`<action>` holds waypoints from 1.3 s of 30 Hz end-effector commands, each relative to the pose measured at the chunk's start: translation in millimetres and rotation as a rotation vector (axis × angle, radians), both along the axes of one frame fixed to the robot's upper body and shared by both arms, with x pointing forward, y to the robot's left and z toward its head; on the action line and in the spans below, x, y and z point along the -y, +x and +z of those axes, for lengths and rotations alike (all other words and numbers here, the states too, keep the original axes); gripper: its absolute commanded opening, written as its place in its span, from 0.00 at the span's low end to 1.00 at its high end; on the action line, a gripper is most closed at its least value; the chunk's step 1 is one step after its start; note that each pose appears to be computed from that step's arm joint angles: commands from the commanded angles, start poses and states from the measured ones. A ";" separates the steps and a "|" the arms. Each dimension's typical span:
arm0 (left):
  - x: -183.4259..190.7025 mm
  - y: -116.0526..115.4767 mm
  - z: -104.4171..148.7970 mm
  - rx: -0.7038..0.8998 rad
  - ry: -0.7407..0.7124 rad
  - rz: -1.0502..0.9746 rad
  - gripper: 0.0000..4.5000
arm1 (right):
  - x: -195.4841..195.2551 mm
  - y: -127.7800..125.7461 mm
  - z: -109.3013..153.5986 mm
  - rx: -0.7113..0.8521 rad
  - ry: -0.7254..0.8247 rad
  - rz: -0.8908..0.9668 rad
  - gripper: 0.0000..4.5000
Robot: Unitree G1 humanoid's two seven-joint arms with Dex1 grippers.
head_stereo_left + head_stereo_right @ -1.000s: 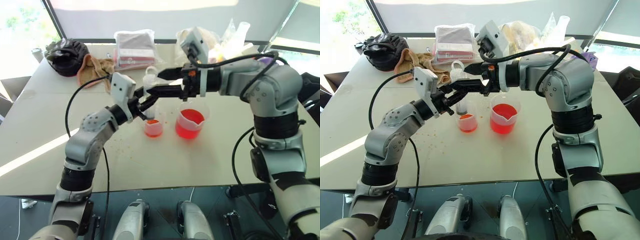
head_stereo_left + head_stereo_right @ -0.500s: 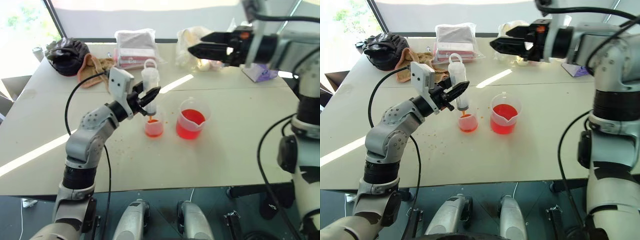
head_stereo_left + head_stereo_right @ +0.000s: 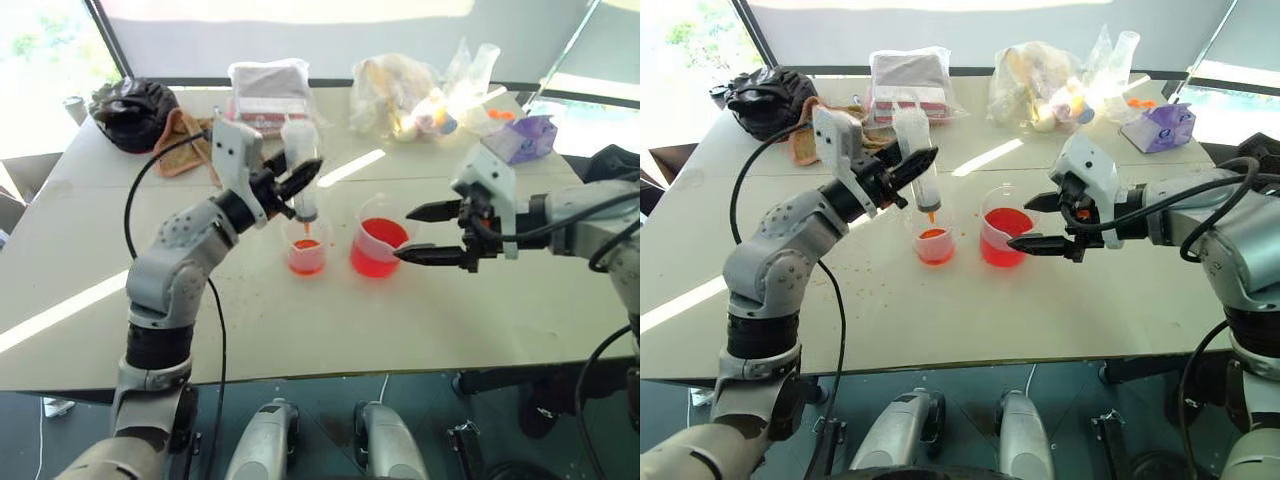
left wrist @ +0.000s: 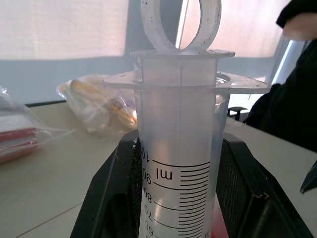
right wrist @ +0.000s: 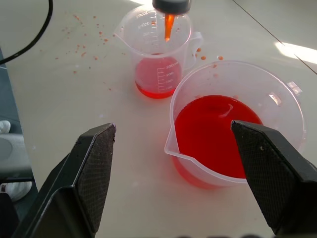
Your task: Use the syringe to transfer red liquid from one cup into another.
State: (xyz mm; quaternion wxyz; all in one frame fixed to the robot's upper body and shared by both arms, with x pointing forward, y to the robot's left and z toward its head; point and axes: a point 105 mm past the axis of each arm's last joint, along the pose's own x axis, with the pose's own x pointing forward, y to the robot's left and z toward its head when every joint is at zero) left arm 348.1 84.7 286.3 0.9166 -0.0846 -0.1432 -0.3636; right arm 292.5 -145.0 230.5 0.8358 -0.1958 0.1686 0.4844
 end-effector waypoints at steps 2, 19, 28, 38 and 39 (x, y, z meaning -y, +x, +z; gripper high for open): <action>-13.4 -2.9 42.2 0.005 -0.137 -0.007 0.33 | -2.1 -0.4 10.2 0.068 0.005 0.001 0.86; -92.0 25.1 -34.7 -0.782 -0.057 0.239 0.33 | 4.8 5.2 21.1 0.092 -0.023 -0.017 0.86; -72.9 8.7 -113.8 -1.009 0.134 0.201 0.33 | 2.8 1.2 29.0 0.114 -0.050 0.008 0.86; -74.5 -7.0 -154.4 -1.149 0.256 0.200 0.56 | -12.0 -22.3 23.5 0.081 -0.081 0.133 0.87; -74.4 -7.3 -154.7 -1.151 0.259 0.200 0.62 | -12.2 -22.3 22.0 0.080 -0.085 0.132 0.87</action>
